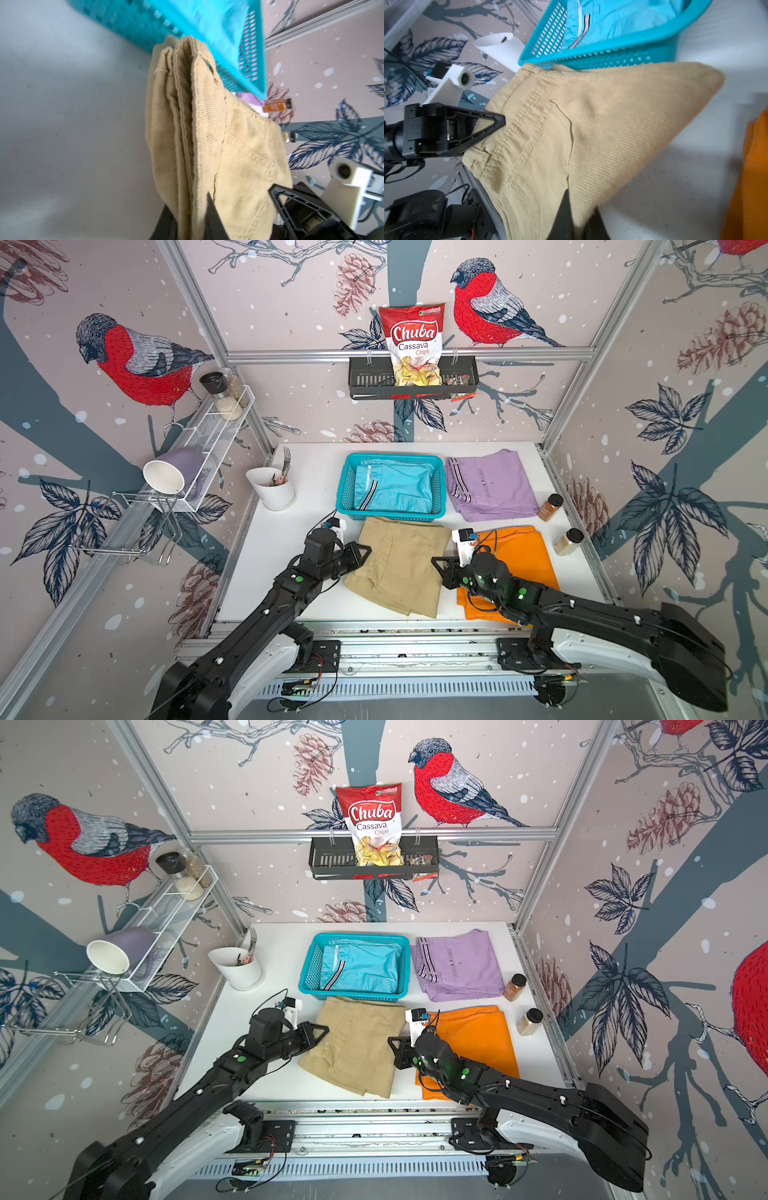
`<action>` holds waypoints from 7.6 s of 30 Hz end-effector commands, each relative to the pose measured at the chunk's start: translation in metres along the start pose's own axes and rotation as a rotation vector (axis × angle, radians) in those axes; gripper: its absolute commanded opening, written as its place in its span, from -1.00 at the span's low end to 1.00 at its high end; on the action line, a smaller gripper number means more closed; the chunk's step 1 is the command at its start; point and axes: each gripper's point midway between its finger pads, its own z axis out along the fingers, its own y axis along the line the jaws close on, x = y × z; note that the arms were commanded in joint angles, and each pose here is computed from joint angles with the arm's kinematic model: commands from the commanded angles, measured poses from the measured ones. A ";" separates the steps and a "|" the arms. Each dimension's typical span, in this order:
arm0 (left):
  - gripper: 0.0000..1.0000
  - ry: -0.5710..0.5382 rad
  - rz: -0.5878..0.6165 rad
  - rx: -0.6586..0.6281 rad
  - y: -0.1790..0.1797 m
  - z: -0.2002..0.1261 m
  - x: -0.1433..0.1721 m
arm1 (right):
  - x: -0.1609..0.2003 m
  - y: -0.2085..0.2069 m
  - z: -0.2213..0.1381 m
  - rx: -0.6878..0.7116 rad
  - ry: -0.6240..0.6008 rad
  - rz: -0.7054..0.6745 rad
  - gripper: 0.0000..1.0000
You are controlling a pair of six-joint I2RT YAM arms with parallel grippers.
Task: Put the folded long pants in the basket
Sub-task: Pick up the long pant at the center of the board, then place the long pant in the basket, then move the long pant to the center of the board, then pick up the long pant at the center of the board, then place the long pant in the basket.
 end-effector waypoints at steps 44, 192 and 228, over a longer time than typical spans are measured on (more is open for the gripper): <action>-1.00 0.006 -0.121 -0.047 -0.022 0.088 -0.216 | -0.232 -0.078 0.161 0.270 0.066 -0.043 -1.00; -1.00 0.224 0.134 -0.309 0.061 0.065 0.063 | 0.025 -0.119 0.068 0.141 0.370 0.270 0.52; -1.00 0.034 0.077 -0.074 -0.086 0.016 -0.133 | -0.236 0.047 0.001 0.097 -0.166 -0.001 -1.00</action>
